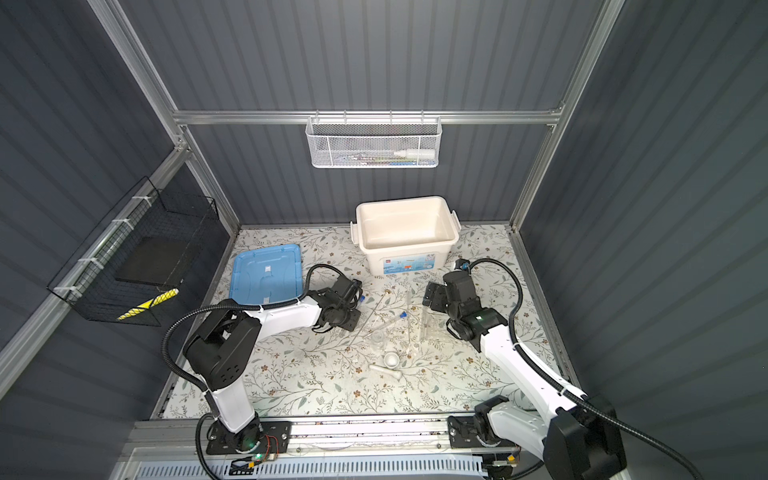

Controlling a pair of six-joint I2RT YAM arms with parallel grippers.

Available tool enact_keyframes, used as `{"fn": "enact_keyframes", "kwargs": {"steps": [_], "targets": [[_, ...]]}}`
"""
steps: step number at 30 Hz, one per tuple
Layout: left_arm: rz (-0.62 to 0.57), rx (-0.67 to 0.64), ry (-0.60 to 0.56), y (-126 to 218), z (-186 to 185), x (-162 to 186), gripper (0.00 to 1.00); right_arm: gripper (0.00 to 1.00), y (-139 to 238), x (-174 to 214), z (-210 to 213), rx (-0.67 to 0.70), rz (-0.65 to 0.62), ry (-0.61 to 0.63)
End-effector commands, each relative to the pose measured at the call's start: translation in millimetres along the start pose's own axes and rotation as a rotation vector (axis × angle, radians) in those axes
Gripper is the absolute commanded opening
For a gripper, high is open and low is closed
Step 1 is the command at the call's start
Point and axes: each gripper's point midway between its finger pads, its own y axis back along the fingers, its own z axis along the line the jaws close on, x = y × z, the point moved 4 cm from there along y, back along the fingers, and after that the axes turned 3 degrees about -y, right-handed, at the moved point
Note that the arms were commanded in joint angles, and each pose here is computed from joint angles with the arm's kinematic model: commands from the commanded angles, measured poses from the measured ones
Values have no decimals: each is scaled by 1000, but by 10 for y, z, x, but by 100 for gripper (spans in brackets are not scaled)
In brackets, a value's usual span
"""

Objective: Organize the chemistry lab equipment
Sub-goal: 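Lower the left gripper and close it around the blue-capped test tube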

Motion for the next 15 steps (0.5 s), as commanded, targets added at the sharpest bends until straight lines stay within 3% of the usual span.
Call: {"fn": "enact_keyframes", "kwargs": {"steps": [1, 8, 15], "targets": [[31, 24, -2, -74, -49, 74, 22, 93, -43, 13, 10, 18, 23, -6], [-36, 42, 15, 28, -70, -41, 22, 93, -101, 41, 125, -43, 70, -12], [-119, 58, 1, 168, -91, -191, 22, 91, -209, 84, 405, -201, 151, -21]]}}
